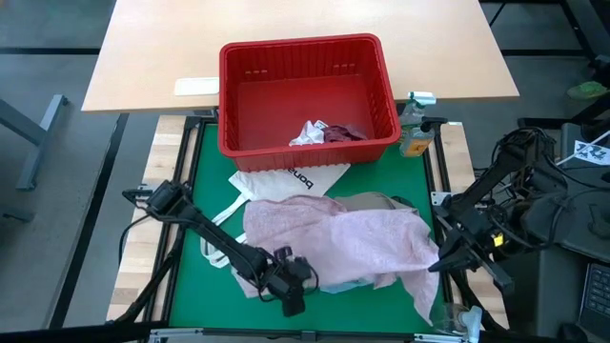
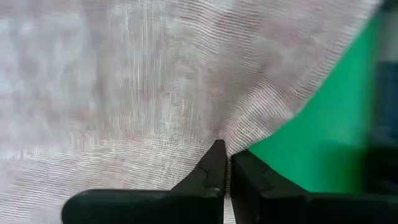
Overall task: Fold laundry
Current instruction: Fold the pink shirt
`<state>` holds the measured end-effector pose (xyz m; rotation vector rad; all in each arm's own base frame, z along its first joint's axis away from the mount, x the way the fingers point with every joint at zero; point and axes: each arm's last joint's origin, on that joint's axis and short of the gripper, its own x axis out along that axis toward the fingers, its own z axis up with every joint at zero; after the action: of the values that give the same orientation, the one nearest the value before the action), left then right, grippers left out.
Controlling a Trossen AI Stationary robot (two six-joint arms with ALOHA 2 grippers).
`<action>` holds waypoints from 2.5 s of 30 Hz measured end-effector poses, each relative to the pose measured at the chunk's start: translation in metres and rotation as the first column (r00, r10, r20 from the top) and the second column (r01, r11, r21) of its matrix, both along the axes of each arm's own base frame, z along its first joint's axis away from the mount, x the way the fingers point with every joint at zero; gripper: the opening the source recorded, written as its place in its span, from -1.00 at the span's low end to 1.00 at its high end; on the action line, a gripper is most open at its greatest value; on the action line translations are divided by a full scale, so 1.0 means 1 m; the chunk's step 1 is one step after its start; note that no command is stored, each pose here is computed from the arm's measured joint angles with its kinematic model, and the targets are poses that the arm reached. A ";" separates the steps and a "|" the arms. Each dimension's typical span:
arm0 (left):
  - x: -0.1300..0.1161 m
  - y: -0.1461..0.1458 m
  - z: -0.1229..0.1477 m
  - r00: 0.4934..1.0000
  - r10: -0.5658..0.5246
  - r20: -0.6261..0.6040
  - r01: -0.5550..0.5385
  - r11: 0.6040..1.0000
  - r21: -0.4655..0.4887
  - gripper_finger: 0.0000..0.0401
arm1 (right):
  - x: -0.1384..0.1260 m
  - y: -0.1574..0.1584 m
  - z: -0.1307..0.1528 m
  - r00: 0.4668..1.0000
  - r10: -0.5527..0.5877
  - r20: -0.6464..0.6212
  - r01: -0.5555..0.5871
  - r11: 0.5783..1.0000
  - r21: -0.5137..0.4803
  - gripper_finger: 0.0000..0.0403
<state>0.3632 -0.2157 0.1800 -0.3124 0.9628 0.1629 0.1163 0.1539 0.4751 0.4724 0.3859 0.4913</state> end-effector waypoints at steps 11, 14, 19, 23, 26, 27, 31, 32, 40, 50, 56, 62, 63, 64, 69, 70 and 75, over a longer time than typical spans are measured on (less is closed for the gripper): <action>-0.014 -0.067 0.063 0.966 -0.246 0.080 0.259 0.922 -0.289 -0.99 | 0.000 0.058 -0.028 0.974 0.117 -0.196 -0.112 0.993 0.036 -0.99; -0.024 -0.080 0.067 0.967 -0.240 0.083 0.254 0.917 -0.308 -0.99 | 0.002 0.081 -0.044 0.961 0.126 -0.247 -0.130 0.992 -0.001 -0.99; -0.038 -0.096 0.067 0.979 -0.195 0.063 0.204 0.914 -0.351 -0.98 | 0.000 0.116 -0.069 0.930 0.148 -0.336 -0.168 0.985 -0.029 -0.99; -0.042 -0.100 0.067 0.987 -0.134 0.084 0.154 0.931 -0.331 -0.94 | -0.001 0.138 -0.087 0.908 0.145 -0.393 -0.178 0.983 -0.049 -0.99; -0.043 -0.100 0.067 0.989 -0.106 0.106 0.134 0.943 -0.304 -0.89 | 0.001 0.147 -0.097 0.895 0.133 -0.425 -0.175 0.983 -0.061 -0.99; -0.043 -0.100 0.067 0.989 -0.101 0.110 0.130 0.945 -0.300 -0.88 | 0.001 0.149 -0.100 0.889 0.133 -0.438 -0.175 0.983 -0.057 -0.99; -0.039 -0.096 0.067 0.990 -0.086 0.111 0.116 0.947 -0.298 -0.78 | 0.004 0.154 -0.104 0.878 0.135 -0.460 -0.177 0.983 -0.049 -0.99; -0.037 -0.094 0.067 0.990 -0.080 0.112 0.110 0.948 -0.297 -0.75 | 0.004 0.154 -0.105 0.875 0.140 -0.464 -0.182 0.982 -0.048 -0.99; -0.026 -0.081 0.067 0.987 -0.099 0.124 0.128 0.960 -0.251 -0.46 | 0.004 0.154 -0.105 0.875 0.141 -0.464 -0.183 0.982 -0.047 -0.99; -0.019 -0.027 0.051 0.996 0.070 -0.052 -0.066 0.994 0.083 -0.40 | 0.003 0.154 -0.105 0.875 0.142 -0.463 -0.186 0.981 -0.051 -0.99; -0.015 0.018 0.034 0.960 0.178 -0.215 -0.126 0.963 0.237 -0.49 | 0.003 0.154 -0.105 0.875 0.142 -0.463 -0.187 0.981 -0.051 -0.99; -0.007 0.056 0.020 0.926 0.251 -0.283 -0.169 0.943 0.285 -0.55 | 0.003 0.154 -0.105 0.875 0.143 -0.463 -0.187 0.981 -0.051 -0.99; -0.005 0.061 0.019 0.924 0.242 -0.296 -0.157 0.946 0.285 -0.55 | 0.003 0.154 -0.105 0.875 0.143 -0.463 -0.187 0.981 -0.051 -0.99; -0.003 0.065 0.019 0.922 0.233 -0.308 -0.145 0.948 0.283 -0.55 | 0.003 0.154 -0.105 0.875 0.143 -0.463 -0.187 0.981 -0.051 -0.99; 0.003 0.085 0.018 0.905 0.215 -0.366 -0.128 0.960 0.248 -0.48 | 0.003 0.154 -0.105 0.875 0.143 -0.463 -0.187 0.981 -0.050 -0.99; 0.004 0.088 0.019 0.900 0.208 -0.382 -0.124 0.965 0.233 -0.46 | 0.003 0.154 -0.105 0.875 0.143 -0.462 -0.187 0.981 -0.050 -0.99; 0.007 0.104 0.020 0.865 0.166 -0.474 -0.113 0.984 0.138 -0.40 | 0.003 0.154 -0.105 0.875 0.143 -0.462 -0.187 0.981 -0.050 -0.98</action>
<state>0.3697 -0.1115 0.2004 -0.2464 1.4257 0.4404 0.1197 0.3079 0.3703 0.4644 0.9088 0.5237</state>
